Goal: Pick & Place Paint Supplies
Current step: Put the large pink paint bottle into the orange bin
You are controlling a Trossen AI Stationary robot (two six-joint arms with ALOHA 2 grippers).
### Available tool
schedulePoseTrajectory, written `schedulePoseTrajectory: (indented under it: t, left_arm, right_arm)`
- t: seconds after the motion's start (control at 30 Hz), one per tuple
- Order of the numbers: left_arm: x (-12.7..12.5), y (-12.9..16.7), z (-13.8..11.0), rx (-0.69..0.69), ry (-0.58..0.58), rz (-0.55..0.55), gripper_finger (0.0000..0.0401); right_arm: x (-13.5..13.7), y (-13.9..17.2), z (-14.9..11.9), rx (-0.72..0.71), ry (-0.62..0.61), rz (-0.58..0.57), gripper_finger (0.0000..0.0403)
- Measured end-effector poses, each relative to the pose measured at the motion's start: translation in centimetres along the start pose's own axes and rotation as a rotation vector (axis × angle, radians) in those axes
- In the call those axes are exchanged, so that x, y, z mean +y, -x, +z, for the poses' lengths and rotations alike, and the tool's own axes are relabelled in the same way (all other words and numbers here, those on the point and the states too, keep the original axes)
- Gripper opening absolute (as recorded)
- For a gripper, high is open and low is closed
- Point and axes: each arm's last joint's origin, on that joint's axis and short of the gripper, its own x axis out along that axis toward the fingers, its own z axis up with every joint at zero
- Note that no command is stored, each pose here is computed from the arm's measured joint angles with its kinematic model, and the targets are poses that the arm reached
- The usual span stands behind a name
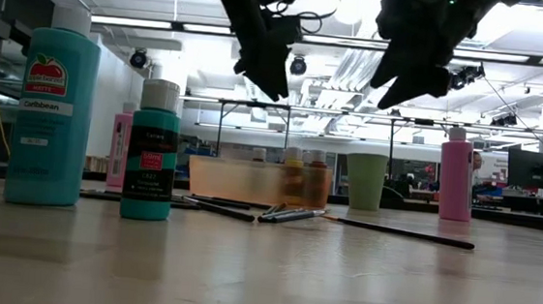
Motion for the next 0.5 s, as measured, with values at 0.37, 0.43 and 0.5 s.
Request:
schedulePoseTrajectory:
  t: [0.37,0.43,0.5]
  left_arm:
    - [-2.2,2.7,-0.2,-0.018,-0.001,0.018,0.0182]
    - [-2.5,3.0,-0.3,-0.015,0.004,0.014,0.0182]
    - [-2.8,3.1,-0.5,0.002,0.004,0.011,0.0182]
  right_arm:
    - [-0.6,1.9,-0.5,0.019,0.003,-0.028,0.0246]
    - [-0.6,1.9,-0.5,0.015,0.003,-0.025,0.0246]
    - [-0.6,1.9,-0.6,0.018,0.004,-0.026,0.0246]
